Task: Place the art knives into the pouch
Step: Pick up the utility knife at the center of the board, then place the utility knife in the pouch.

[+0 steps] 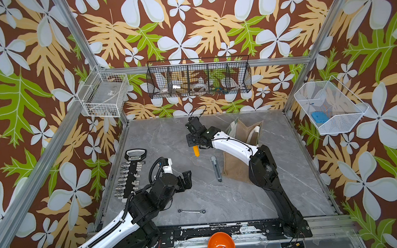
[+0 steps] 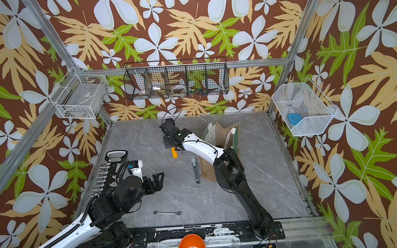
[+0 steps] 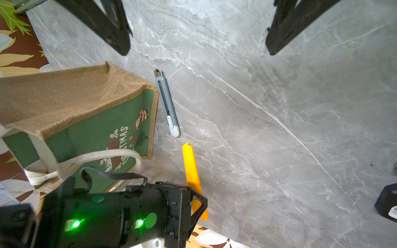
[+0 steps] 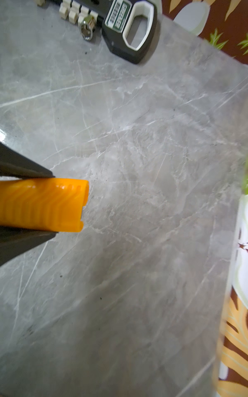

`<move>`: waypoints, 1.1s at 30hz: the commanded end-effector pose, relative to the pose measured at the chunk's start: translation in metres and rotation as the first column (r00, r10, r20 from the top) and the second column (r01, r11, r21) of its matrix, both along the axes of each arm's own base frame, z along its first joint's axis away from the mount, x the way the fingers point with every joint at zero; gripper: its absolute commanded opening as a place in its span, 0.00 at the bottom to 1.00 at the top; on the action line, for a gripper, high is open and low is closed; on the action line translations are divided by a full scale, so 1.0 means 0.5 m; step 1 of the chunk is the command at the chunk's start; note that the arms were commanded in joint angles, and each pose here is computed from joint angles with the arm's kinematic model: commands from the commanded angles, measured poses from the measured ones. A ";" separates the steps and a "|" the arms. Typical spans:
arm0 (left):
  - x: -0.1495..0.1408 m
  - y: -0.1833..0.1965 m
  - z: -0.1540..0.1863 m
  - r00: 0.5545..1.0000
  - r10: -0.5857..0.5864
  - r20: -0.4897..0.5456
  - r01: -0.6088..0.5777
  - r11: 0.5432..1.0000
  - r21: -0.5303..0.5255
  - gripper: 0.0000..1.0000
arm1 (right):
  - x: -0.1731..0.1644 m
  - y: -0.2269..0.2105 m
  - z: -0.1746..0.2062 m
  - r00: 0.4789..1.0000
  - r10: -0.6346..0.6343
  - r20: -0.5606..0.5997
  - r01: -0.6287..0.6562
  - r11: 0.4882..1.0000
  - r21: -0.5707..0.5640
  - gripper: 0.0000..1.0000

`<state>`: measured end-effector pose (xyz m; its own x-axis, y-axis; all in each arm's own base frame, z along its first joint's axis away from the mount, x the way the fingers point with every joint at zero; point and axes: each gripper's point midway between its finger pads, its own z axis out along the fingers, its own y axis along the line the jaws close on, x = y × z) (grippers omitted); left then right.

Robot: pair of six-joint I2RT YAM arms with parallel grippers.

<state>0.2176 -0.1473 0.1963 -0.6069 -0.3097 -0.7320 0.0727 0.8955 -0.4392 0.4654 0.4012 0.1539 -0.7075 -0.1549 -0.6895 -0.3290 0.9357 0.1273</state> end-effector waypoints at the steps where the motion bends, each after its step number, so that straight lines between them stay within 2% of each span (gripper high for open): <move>1: 0.001 -0.010 0.024 0.999 -0.029 0.020 0.029 0.999 -0.014 1.00 | -0.001 -0.018 0.074 0.998 -0.017 0.058 0.017 1.000 0.005 0.31; 8: -0.001 -0.022 0.049 0.997 -0.062 0.042 0.064 0.998 -0.029 1.00 | -0.022 -0.085 0.233 0.977 -0.079 0.198 0.075 0.997 0.032 0.31; 16: 0.016 -0.033 0.046 0.997 -0.063 0.047 0.063 0.998 0.006 1.00 | -0.059 -0.207 0.338 0.923 -0.194 0.332 0.201 0.979 0.011 0.31; 27: 0.045 -0.087 0.032 0.993 -0.112 0.027 0.111 0.994 0.022 1.00 | -0.105 -0.384 0.342 0.822 -0.376 0.427 0.419 0.908 -0.006 0.30; 33: 0.071 -0.110 0.027 0.994 -0.109 0.022 0.108 0.993 0.055 1.00 | -0.108 -0.448 0.297 0.807 -0.428 0.406 0.471 0.882 -0.007 0.31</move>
<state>0.2465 -0.1982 0.2018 -0.6427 -0.1923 -0.7416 0.1718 0.9071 -0.3842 0.4080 0.1887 0.2987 -0.4321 -0.0138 -0.9017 0.0779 0.9956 -0.0526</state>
